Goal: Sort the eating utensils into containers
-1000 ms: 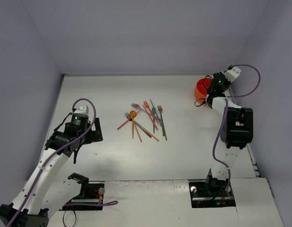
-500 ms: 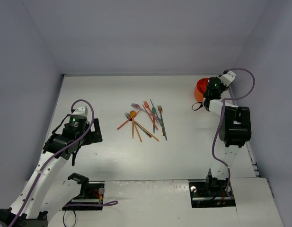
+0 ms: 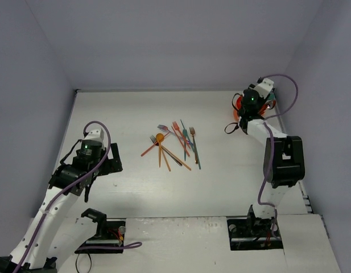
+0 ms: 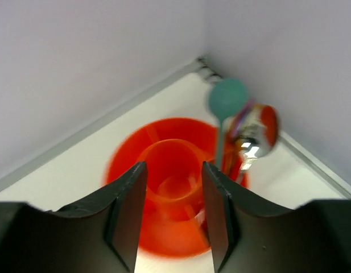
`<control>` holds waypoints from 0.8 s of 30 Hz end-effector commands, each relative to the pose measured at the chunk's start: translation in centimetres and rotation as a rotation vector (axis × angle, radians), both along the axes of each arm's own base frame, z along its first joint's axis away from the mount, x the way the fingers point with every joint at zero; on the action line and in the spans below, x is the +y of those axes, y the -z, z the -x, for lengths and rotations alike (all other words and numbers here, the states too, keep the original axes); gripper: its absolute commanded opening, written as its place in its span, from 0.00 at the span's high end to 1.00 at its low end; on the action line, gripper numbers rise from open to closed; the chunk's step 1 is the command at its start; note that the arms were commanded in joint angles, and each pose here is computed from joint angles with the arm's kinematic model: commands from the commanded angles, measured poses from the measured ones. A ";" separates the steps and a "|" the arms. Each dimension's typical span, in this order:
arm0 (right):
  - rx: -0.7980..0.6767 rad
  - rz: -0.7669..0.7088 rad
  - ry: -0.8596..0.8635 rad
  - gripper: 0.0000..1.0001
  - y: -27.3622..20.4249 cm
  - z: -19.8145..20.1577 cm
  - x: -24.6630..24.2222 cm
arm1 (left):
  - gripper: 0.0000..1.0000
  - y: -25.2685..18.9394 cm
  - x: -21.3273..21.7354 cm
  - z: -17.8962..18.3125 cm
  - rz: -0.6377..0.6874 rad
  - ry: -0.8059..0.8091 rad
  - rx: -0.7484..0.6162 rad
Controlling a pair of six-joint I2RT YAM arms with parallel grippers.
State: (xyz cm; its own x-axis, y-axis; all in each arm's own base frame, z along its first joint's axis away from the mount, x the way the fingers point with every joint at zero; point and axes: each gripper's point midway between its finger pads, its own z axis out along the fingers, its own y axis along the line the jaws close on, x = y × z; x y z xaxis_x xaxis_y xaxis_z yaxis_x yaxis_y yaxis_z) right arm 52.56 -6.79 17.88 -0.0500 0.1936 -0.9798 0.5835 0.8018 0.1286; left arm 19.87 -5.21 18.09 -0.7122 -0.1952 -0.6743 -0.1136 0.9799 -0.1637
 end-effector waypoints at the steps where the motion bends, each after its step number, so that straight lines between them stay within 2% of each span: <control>1: -0.089 -0.018 -0.205 0.56 -9.8 0.2 4.7 | 0.09 -1.7 -0.5 -1.3 0.025 -0.014 -0.048; 7: 0.025 -0.153 -0.431 0.46 -9.9 3.3 9.8 | 0.09 -2.5 -1.5 -2.2 0.054 0.000 -0.031; 10: 0.075 -0.213 -0.471 0.43 -8.7 5.7 10.8 | 0.09 -2.3 -2.4 -2.8 0.084 0.008 0.001; 15: 0.163 -0.278 -0.546 0.42 -6.4 9.8 12.0 | 0.09 -1.7 -5.2 -4.2 0.128 0.047 0.062; 20: 0.224 -0.308 -0.594 0.42 -4.4 13.2 12.7 | 0.09 -0.1 -8.5 -5.9 0.084 0.074 0.142; 22: 0.226 -0.319 -0.622 0.42 -4.3 14.4 13.1 | 0.12 0.7 -11.2 -6.9 0.049 0.123 0.161; 24: 0.251 -0.339 -0.652 0.42 -3.5 15.7 13.5 | 0.23 1.6 -12.9 -7.9 0.021 0.157 0.183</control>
